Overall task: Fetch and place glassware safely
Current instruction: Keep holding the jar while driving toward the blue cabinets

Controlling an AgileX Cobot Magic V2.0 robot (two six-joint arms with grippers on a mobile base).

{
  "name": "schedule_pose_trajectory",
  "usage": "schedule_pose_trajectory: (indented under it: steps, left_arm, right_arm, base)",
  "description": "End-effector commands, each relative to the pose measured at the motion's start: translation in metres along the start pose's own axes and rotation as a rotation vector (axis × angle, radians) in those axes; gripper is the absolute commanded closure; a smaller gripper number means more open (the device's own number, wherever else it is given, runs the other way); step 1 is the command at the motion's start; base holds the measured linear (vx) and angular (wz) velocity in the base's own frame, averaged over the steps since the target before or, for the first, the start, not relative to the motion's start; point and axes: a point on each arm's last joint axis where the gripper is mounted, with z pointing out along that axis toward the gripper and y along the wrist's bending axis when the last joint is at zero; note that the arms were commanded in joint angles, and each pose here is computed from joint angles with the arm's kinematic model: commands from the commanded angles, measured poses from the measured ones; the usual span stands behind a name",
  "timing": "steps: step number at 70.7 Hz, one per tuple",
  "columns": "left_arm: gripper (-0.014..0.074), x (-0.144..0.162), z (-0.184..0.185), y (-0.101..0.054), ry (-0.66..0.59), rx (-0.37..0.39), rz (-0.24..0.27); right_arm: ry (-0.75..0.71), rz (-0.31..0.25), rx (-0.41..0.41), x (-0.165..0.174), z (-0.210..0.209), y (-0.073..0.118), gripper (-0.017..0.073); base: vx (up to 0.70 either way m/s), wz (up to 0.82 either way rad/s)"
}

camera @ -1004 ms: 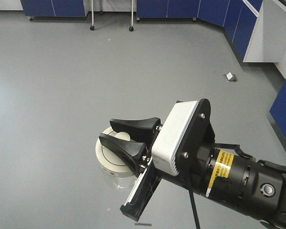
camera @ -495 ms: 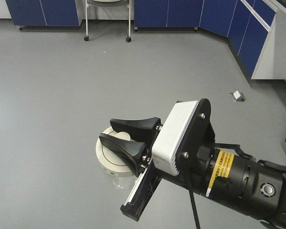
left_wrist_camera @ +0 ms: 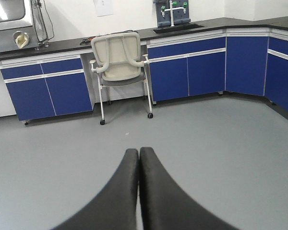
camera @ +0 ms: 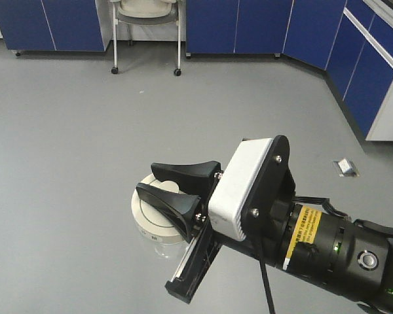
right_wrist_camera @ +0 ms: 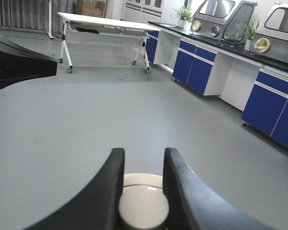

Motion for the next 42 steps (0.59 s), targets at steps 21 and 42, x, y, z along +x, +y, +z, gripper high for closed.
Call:
schedule_pose_trajectory:
  steps: [21,42]
  left_arm:
    - [0.0601,-0.0143,-0.0004,0.0011,-0.090,-0.003,-0.009]
    - [0.0601,-0.0143,-0.0004,0.0011,-0.090,-0.003,-0.009]
  right_arm:
    - [-0.147,-0.007,-0.003,-0.0247,-0.0041,-0.0015,0.0563]
    - [-0.145,-0.008,-0.004,-0.0240,-0.0035,-0.0015,0.0563]
  base:
    - [0.57,0.02]
    - [0.57,-0.01]
